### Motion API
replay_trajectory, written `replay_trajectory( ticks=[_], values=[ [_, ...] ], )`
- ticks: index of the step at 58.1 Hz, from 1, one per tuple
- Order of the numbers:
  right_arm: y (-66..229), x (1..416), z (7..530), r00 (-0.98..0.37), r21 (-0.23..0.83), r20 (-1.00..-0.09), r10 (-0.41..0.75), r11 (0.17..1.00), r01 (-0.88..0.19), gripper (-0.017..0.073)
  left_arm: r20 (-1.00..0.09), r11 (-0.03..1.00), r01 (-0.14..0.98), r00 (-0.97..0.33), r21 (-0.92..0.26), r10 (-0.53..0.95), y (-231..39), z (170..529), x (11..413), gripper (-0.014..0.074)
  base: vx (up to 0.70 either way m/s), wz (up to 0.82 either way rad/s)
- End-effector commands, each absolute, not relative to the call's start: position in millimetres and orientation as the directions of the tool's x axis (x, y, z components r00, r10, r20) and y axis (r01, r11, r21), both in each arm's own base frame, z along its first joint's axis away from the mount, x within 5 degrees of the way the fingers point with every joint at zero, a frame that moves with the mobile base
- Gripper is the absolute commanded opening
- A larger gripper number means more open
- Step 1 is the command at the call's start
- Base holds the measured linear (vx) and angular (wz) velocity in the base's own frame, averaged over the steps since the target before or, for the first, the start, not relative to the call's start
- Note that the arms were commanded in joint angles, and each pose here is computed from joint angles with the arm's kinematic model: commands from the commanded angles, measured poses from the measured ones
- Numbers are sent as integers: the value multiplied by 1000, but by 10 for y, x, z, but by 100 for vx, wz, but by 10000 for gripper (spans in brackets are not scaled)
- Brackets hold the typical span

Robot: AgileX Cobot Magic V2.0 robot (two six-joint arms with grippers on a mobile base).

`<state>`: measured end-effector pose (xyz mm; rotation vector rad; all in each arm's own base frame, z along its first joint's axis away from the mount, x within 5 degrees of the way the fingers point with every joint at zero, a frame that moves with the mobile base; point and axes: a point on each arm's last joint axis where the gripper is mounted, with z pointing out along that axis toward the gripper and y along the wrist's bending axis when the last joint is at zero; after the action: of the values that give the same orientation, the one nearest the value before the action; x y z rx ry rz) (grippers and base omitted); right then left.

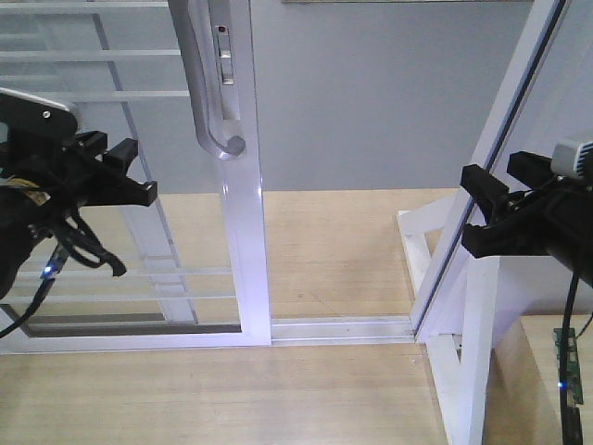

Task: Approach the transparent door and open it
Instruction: 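Reach the left gripper to the silver handle and grasp it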

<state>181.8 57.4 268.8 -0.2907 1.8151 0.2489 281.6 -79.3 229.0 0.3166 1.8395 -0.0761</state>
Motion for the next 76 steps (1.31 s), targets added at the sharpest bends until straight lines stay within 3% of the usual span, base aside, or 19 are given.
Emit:
replay_trajectory(
  ticks=[1, 15, 29, 43, 59, 69, 76],
  values=[
    [593, 1835, 2873, -144, 19, -989, -33, 939, -344, 392, -989, 969, 226, -81, 100, 122, -856, 2585, 3004, 363, 0, 0],
    [581, 1833, 2840, -178, 17, -983, -45, 943, -333, 392, -996, 972, 214, 20, 94, 92, -966, 2834, 3367, 419, 0, 0],
    [573, 1831, 2818, -200, 14, -978, -54, 946, -325, 392, -993, 969, 220, 68, 111, 98, -1083, 2854, 3694, 479, 0, 0],
    [558, 1826, 2777, -239, 2, -968, -78, 949, -314, 392, -995, 966, 255, 97, 47, 23, -1295, 2908, 3893, 479, 0, 0],
    [551, 1824, 2762, -256, 0, -963, -83, 951, -309, 392, -992, 967, 246, 123, 69, 40, -1382, 2832, 4171, 478, 0, 0],
    [551, 1824, 2762, -256, 0, -963, -83, 951, -309, 392, -988, 978, 185, 139, 94, 69, -1348, 2736, 4264, 455, 0, 0],
    [551, 1824, 2761, -257, 0, -963, -83, 951, -308, 392, -994, 995, 98, 106, 32, 21, -1232, 2695, 4299, 421, 0, 0]
  ],
)
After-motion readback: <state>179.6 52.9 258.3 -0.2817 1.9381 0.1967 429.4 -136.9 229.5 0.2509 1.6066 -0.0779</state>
